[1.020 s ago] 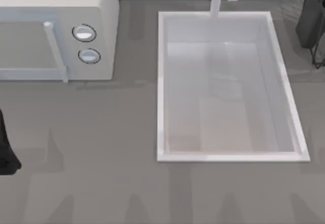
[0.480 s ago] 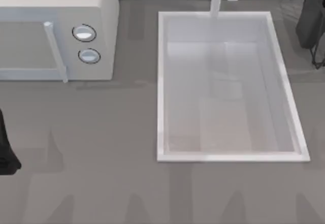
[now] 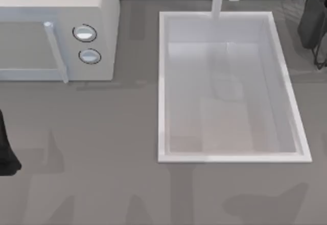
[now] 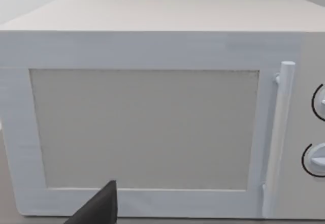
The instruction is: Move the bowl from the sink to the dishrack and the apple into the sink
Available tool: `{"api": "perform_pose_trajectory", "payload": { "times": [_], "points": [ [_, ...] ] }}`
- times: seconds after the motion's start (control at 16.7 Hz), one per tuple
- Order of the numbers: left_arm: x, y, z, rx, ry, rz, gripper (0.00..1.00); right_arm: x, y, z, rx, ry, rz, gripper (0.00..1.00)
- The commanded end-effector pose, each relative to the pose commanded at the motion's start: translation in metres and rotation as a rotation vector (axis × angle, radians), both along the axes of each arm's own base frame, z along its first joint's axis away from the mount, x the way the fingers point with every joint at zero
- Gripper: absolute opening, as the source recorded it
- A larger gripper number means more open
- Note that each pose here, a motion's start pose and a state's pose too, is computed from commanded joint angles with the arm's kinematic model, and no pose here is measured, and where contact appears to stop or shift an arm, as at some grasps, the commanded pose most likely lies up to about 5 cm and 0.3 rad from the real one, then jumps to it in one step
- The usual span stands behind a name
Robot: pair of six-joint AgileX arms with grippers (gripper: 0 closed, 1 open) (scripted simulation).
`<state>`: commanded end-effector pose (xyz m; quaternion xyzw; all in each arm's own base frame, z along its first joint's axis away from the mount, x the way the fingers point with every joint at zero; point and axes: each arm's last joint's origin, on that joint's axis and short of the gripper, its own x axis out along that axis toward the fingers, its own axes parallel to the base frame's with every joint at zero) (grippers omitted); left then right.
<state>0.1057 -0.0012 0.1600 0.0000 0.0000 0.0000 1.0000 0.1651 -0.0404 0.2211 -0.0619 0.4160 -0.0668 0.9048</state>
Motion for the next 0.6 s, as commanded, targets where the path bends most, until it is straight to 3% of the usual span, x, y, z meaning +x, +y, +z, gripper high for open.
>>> {"api": "perform_pose_trajectory", "payload": {
  "times": [0.3, 0.6],
  "points": [
    [0.000, 0.000, 0.000, 0.000, 0.000, 0.000, 1.00, 0.052, -0.040, -0.006, 0.072, 0.455, -0.017, 1.00],
    [0.000, 0.000, 0.000, 0.000, 0.000, 0.000, 1.00, 0.087, -0.073, -0.019, 0.170, 0.680, -0.005, 1.00]
  ]
}}
